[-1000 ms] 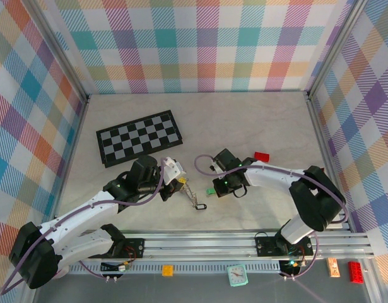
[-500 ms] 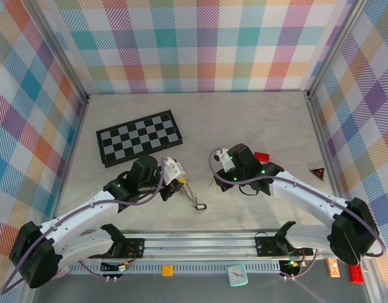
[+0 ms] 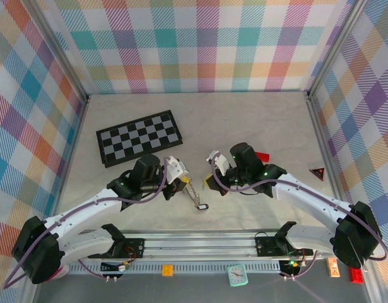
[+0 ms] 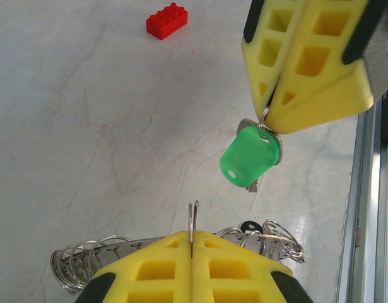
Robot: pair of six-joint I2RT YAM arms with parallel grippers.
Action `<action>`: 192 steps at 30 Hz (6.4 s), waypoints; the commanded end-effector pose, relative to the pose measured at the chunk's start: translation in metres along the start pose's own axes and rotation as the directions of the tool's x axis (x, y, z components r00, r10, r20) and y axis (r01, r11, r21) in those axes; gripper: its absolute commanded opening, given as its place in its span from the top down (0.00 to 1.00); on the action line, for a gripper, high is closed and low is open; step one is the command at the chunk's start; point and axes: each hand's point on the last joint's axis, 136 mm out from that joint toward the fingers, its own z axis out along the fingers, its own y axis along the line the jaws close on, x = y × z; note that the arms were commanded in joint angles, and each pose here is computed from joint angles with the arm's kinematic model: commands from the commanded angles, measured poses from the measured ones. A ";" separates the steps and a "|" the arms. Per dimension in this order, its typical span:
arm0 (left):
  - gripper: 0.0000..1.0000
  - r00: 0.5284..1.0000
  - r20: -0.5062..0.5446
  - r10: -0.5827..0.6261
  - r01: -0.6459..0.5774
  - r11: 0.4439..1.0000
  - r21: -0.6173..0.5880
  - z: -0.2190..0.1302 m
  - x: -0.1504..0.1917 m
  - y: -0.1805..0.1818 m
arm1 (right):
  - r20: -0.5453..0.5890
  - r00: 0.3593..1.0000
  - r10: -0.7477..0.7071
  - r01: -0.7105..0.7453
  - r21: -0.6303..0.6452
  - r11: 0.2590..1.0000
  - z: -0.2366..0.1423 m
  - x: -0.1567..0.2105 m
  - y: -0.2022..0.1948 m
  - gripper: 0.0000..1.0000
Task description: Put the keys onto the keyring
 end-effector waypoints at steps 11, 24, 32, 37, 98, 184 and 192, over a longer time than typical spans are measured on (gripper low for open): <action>1.00 0.998 0.068 0.019 -0.022 0.999 0.035 0.000 -0.023 -0.007 | -0.007 0.996 -0.091 0.089 -0.142 0.986 0.018 -0.026 0.019 1.00; 1.00 0.997 0.070 0.027 -0.030 0.999 0.037 0.000 -0.023 -0.008 | -0.019 0.997 -0.078 0.074 -0.145 0.987 0.027 -0.032 0.016 1.00; 1.00 0.997 0.071 0.032 -0.035 0.999 0.038 -0.001 -0.022 -0.009 | -0.035 0.998 -0.057 0.053 -0.110 0.992 0.031 -0.032 0.008 1.00; 1.00 0.997 0.071 0.035 -0.038 0.999 0.033 -0.001 -0.022 -0.008 | -0.058 0.998 -0.035 0.029 -0.095 0.995 0.033 -0.029 0.004 1.00; 1.00 0.863 0.427 0.268 -0.350 0.928 0.124 0.001 -0.039 -0.044 | 0.196 0.819 -0.538 0.544 0.027 0.838 -0.004 -0.011 0.011 0.69; 1.00 0.879 0.407 0.250 -0.346 0.920 0.183 -0.001 -0.053 -0.051 | 0.183 0.849 -0.495 0.515 -0.080 0.853 -0.005 -0.017 0.026 1.00; 0.71 0.933 0.259 0.249 -0.281 0.955 0.093 0.005 -0.043 -0.028 | 0.076 0.853 -0.516 0.520 -0.044 0.853 -0.013 -0.017 0.019 1.00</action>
